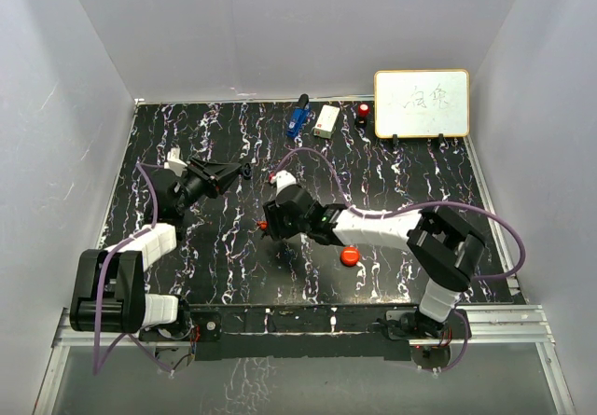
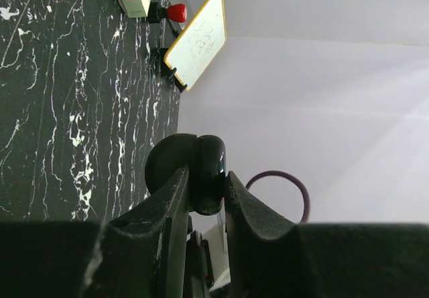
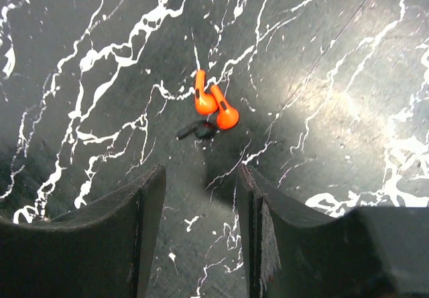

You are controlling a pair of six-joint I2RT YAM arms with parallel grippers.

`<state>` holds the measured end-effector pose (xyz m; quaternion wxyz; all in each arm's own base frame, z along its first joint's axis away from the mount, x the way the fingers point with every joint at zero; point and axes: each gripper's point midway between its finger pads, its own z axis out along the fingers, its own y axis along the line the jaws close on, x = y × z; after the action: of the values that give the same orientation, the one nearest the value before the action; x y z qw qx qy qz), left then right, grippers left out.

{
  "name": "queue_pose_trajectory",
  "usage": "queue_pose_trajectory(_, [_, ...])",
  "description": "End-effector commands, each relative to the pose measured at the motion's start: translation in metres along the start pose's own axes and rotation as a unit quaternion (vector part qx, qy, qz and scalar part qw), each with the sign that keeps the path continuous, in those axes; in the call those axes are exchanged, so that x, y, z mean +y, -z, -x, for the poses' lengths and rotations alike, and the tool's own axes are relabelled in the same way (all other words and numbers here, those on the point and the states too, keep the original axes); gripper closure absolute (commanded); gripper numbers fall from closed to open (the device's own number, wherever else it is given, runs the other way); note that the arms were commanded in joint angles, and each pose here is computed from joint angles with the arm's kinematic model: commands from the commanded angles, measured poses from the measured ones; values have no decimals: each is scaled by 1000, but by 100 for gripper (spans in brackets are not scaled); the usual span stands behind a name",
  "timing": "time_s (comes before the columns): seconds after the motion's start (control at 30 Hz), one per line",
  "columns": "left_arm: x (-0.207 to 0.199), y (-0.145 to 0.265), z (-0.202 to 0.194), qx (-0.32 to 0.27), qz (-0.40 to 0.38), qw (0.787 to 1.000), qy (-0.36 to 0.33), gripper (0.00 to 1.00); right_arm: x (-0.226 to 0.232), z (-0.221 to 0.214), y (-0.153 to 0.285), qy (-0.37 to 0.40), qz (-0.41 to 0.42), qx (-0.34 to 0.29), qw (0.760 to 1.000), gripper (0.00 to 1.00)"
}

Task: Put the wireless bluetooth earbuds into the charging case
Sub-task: Adjust the earbud at the center of the board.

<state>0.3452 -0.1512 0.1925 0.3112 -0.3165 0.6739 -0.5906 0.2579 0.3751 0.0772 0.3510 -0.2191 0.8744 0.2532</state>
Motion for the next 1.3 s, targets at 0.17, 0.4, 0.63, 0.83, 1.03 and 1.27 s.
queue_pose_trajectory(0.17, [-2,11,0,5,-6,1000,-10,100,3,-15,-7,32,-84,8,996,55])
queue_pose_trajectory(0.4, [0,13,3,4,-10,1000,-5,100,-2,-15,-15,26,-104,4,994,55])
queue_pose_trajectory(0.63, [2,14,4,3,-11,1000,-1,100,-5,-16,-22,35,-116,8,993,55])
queue_pose_trajectory(0.83, [0,14,5,3,-14,1000,-1,100,-10,-16,-29,40,-131,7,991,55])
queue_pose_trajectory(1.03, [-2,16,5,2,-16,1000,-3,100,-14,-12,-31,43,-145,0,989,55])
queue_pose_trajectory(1.27, [-1,17,5,1,-15,1000,-2,100,-16,-11,-37,45,-147,-1,988,56])
